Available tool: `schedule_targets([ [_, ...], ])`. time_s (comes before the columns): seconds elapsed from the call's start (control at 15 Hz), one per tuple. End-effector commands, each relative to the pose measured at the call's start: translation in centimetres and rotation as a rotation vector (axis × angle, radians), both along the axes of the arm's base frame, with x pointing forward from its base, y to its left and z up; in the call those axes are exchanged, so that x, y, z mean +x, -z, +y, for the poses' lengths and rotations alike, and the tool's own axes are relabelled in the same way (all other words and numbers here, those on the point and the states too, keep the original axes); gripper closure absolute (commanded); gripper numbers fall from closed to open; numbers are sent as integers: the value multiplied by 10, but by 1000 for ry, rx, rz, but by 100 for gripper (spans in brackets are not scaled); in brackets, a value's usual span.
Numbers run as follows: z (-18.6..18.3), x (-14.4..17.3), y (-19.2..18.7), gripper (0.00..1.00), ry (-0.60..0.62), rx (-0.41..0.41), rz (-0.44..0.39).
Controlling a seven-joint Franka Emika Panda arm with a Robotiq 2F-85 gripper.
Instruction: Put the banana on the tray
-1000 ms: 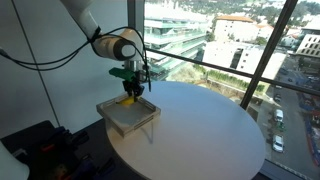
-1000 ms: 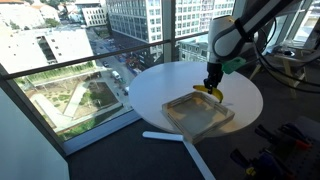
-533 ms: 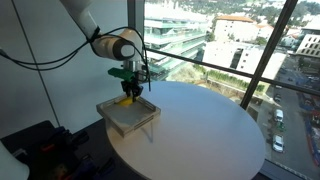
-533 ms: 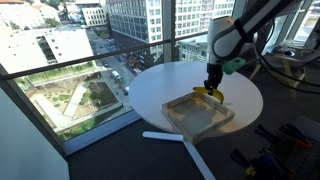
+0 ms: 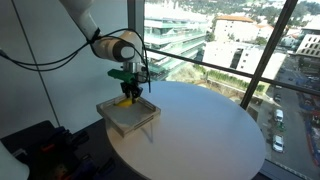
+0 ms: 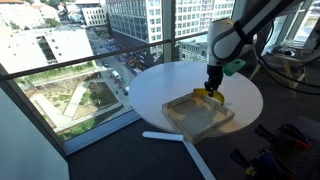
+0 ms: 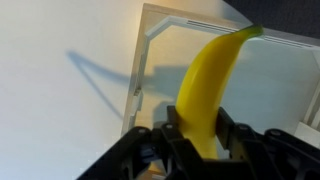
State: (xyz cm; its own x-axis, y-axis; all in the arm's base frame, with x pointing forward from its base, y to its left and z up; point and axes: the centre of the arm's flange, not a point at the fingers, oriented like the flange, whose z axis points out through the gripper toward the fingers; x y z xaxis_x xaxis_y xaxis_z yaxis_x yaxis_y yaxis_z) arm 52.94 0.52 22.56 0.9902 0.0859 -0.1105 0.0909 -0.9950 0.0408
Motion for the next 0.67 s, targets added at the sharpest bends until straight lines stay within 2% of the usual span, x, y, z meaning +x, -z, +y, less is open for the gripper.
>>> schedule_targets([
  [0.0, -2, 0, 3, 84, -20, 15, -1],
  [0.6, 3, 3, 24, 84, -47, 26, -12],
])
